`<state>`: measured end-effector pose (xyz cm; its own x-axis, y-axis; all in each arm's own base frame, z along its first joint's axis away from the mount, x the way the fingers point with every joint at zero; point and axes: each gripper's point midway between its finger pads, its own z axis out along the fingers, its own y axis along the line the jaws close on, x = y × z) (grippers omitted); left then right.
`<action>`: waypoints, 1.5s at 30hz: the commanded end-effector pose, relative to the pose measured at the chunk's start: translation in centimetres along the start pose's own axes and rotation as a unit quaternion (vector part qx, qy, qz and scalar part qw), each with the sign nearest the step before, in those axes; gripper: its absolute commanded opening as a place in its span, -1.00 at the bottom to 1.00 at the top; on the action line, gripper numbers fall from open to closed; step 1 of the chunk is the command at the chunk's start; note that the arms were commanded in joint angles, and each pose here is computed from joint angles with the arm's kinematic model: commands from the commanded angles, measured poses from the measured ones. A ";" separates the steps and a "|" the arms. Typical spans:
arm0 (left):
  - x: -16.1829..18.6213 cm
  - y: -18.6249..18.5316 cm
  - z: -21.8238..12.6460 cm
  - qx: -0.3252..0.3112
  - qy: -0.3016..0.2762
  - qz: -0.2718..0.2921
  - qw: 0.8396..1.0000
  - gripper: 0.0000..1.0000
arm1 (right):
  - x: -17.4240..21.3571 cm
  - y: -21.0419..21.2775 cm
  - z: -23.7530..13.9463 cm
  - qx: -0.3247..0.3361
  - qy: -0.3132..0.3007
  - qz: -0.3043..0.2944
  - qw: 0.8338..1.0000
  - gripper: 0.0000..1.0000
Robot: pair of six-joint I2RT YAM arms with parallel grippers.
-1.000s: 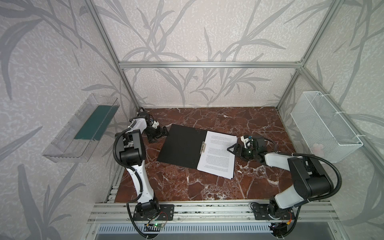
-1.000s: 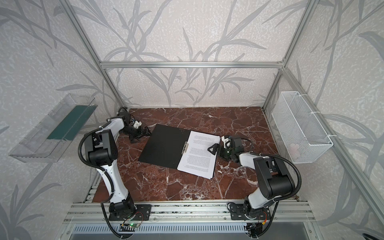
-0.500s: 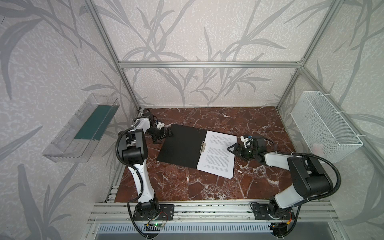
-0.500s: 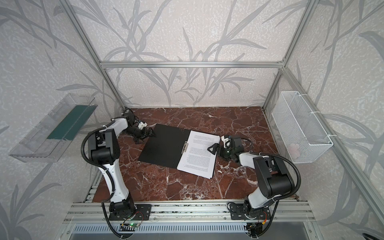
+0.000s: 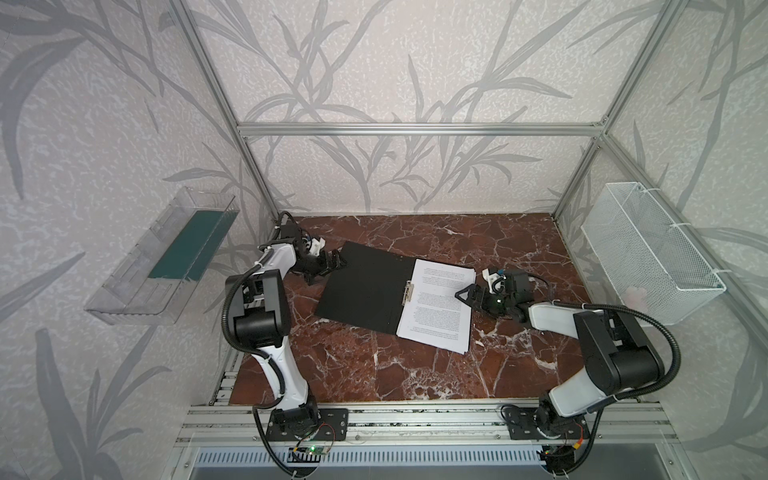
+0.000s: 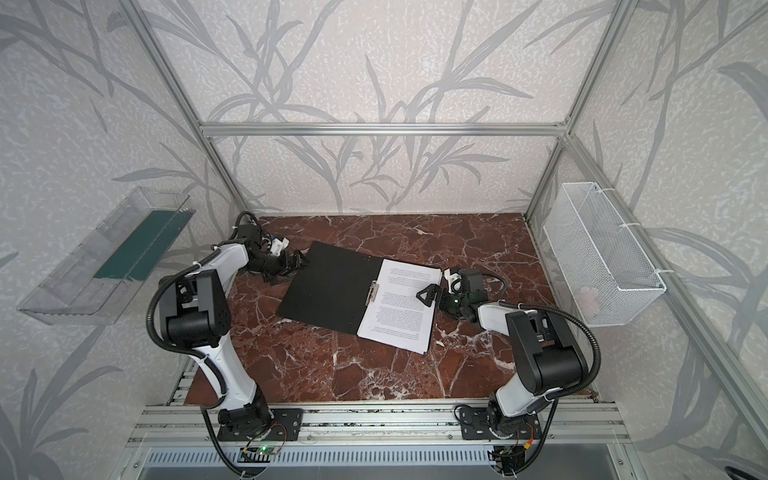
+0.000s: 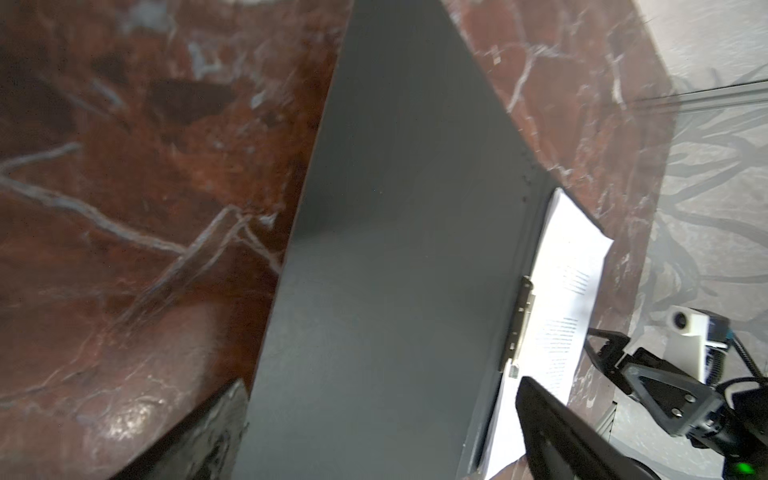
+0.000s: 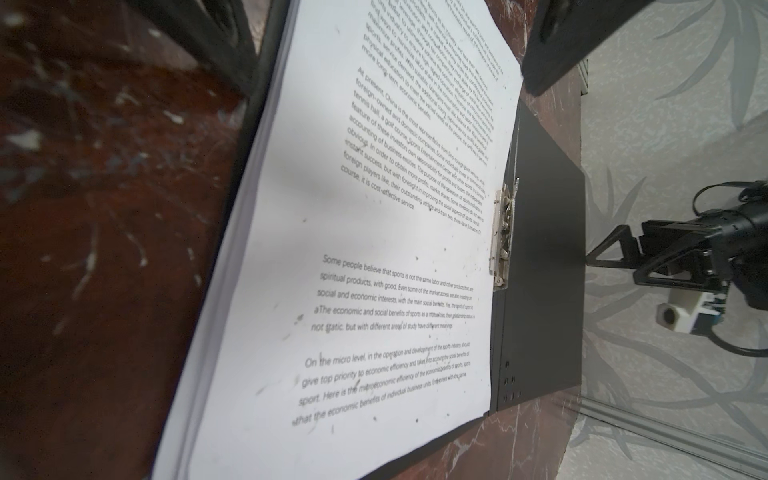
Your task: Put the files into the folder
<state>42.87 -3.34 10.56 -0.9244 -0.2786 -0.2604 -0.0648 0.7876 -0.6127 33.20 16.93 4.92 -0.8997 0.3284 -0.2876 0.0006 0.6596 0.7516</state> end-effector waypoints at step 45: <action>19.4 -5.4 -4.3 0.054 -0.168 -0.101 0.979 0.98 | 3.3 11.6 7.8 0.229 0.069 -0.201 0.950 0.33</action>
<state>23.50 -10.49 12.04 -0.7325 -0.5911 -0.3377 -0.1937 0.6566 -0.7290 33.83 30.95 10.29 -0.8757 -0.1054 -0.4712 -0.2770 0.9090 0.3114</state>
